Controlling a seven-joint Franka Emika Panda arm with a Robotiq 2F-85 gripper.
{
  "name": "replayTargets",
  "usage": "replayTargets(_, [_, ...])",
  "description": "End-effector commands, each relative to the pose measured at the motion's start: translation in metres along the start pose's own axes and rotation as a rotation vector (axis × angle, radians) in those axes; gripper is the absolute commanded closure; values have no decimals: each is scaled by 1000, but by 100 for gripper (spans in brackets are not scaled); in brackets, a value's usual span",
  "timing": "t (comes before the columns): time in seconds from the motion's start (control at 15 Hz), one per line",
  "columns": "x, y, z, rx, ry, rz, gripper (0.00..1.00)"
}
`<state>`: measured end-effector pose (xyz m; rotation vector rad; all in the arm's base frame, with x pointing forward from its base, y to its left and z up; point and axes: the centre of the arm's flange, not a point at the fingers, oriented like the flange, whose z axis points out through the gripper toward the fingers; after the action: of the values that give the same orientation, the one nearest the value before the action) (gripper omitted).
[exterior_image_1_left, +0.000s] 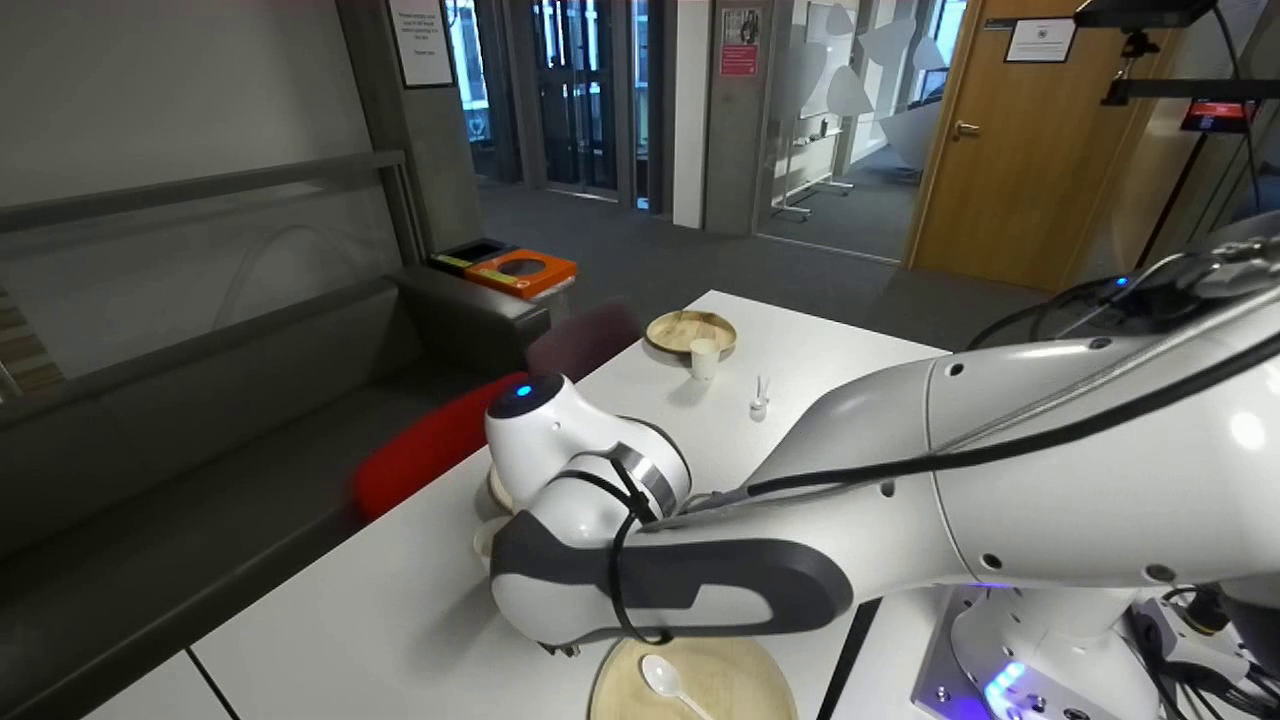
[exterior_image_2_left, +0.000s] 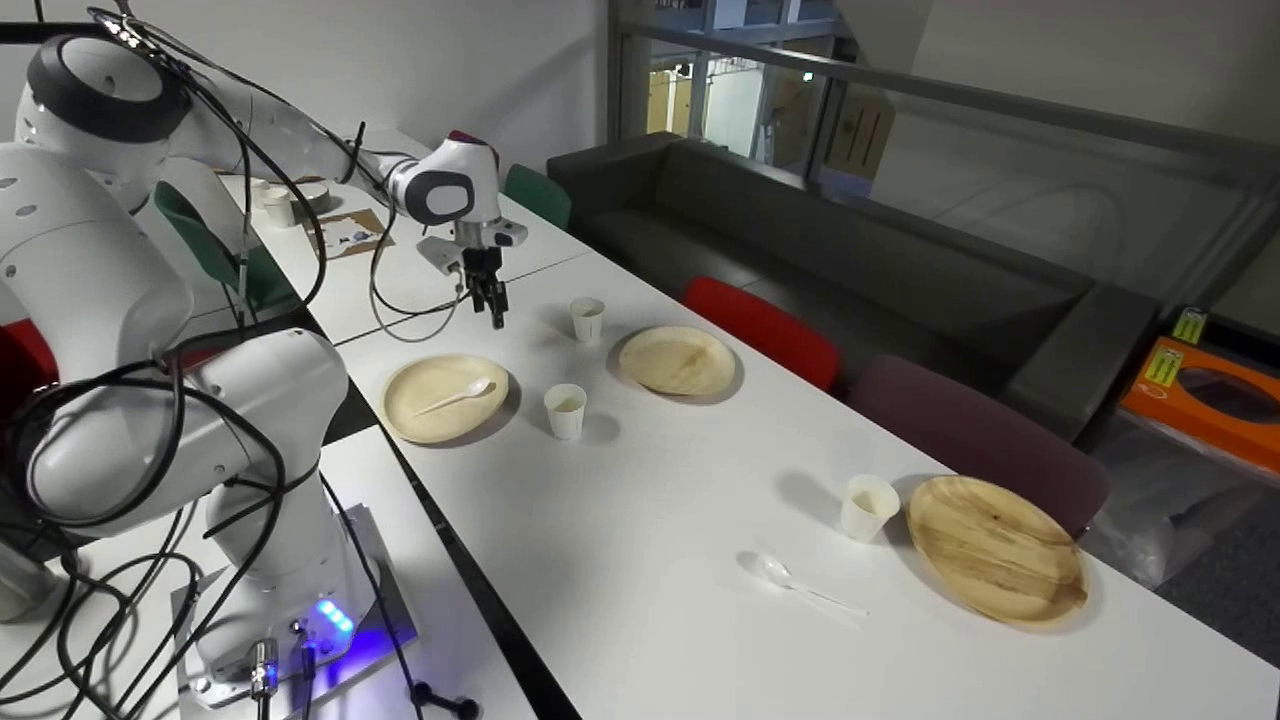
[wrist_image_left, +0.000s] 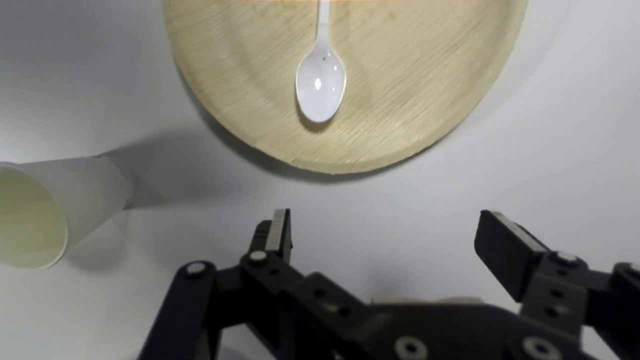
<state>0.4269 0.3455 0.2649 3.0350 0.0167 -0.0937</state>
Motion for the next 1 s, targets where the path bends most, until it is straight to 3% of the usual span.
replayTargets(0.0, [-9,-13,18,19,-73,38,0])
replayTargets(0.27, [-23,-25,42,21,-71,122,0])
replayTargets(0.53, [-29,-37,53,27,-44,127,0])
replayTargets(0.93, [-67,-81,23,31,165,1,0])
